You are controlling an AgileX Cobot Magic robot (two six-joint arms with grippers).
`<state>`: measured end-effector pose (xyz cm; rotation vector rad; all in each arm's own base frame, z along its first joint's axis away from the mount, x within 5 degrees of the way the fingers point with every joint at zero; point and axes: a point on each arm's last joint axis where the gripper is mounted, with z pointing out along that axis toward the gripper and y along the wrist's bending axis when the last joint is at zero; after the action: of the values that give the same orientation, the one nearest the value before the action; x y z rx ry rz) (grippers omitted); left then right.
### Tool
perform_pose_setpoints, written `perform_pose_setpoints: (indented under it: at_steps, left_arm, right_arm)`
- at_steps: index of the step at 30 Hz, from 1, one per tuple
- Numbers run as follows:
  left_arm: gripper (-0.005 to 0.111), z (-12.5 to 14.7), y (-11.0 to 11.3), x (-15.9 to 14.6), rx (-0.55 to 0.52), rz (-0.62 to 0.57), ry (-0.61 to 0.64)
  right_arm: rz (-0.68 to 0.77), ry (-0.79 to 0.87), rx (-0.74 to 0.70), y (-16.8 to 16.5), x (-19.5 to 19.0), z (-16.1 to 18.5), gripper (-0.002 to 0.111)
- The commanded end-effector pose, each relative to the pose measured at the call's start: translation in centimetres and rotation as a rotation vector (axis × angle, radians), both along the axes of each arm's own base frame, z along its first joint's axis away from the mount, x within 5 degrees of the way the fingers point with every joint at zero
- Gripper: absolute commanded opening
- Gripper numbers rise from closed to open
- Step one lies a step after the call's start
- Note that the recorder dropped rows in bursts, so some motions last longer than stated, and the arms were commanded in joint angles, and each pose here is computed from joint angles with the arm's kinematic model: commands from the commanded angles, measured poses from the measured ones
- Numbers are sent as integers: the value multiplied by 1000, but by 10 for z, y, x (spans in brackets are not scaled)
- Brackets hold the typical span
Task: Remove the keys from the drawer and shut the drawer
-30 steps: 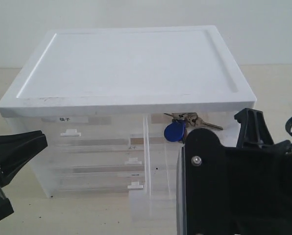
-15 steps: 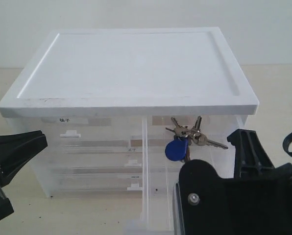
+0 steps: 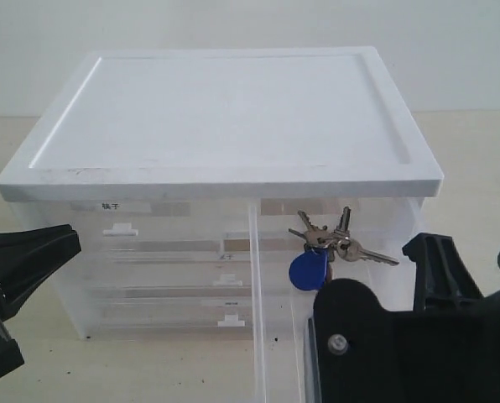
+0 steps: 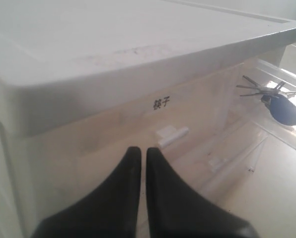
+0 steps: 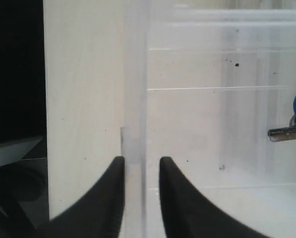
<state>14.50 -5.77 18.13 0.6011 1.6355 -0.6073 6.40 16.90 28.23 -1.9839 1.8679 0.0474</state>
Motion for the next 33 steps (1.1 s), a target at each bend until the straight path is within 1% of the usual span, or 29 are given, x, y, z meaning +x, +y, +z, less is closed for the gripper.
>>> perform_pose_setpoints:
  at_steps: [1,3,6,13,15,16,19,20,21,23,26,28,31,33]
  left_arm:
    - [5,1,1,2,-7,8,3]
    - [5,1,1,2,-7,8,3]
    - [5,1,1,2,-7,8,3]
    - [5,1,1,2,-7,8,3]
    - [5,1,1,2,-7,8,3]
    - [5,1,1,2,-7,8,3]
    - [5,1,1,2,-9,9,5]
    - [5,1,1,2,-9,9,5]
    - [5,1,1,2,-9,9,5]
    - [5,1,1,2,-9,7,6]
    - [5,0,0,1,-4,-5,8]
    - [5,0,0,1,-7,-4,11]
    - [5,0,0,1,-6,-6,11]
    - [5,0,0,1,-10,-6,15]
  right_arm:
    - [-24,-2,28,1,0,3,52]
    - [-24,-4,38,2,1,4,58]
    - [-37,-4,62,4,1,10,56]
    - [-86,13,184,12,2,49,55]
    - [-180,8,241,14,5,57,55]
    - [-256,-8,275,13,9,60,55]
    - [-553,-86,367,9,26,64,55]
    - [-629,-129,376,8,32,64,55]
    - [-648,-168,366,7,35,63,55]
    - [-658,-192,342,11,38,56,55]
    - [-660,-160,317,22,39,39,55]
    - [-678,-174,289,28,42,29,55]
    - [-708,-215,268,32,47,23,55]
    - [-701,-214,265,36,48,19,55]
